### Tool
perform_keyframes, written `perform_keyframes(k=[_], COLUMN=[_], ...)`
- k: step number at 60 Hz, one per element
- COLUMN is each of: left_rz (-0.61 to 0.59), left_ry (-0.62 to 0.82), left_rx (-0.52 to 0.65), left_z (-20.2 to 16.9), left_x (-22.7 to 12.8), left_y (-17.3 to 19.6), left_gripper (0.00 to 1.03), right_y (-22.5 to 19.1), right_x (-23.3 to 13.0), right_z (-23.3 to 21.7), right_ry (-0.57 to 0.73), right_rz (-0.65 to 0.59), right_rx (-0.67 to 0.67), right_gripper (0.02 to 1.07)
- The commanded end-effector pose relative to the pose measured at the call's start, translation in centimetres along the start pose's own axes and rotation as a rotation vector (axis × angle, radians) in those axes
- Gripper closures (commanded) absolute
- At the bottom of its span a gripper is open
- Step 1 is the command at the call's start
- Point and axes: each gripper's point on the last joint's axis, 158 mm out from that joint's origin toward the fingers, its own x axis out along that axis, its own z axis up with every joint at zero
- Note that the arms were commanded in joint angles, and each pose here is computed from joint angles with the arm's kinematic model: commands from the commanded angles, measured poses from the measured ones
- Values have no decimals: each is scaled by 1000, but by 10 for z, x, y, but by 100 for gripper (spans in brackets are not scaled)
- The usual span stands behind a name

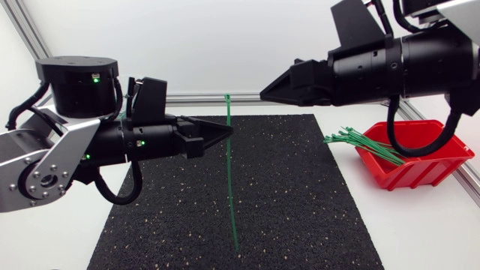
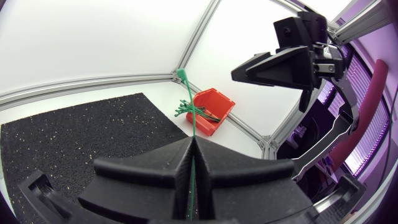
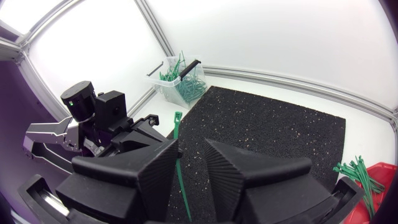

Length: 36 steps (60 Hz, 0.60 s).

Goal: Take a green cable tie from the red box, thread the tail through the head to close it, then place it in the transparent bin on the left.

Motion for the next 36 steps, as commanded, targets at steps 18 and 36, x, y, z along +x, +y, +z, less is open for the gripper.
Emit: perform_keyframes(k=[18, 36], left_rz=[-56, -188], left_ry=[-16, 27], left_rx=[153, 261], left_z=[37, 50], left_x=[3, 8], left_y=[-10, -22], left_gripper=[100, 100], right_y=[-36, -34], right_x=[7, 22], right_z=[-39, -65], right_ry=[88, 150], right_rz=[105, 251], right_rx=[-265, -292], right_gripper=[52, 31])
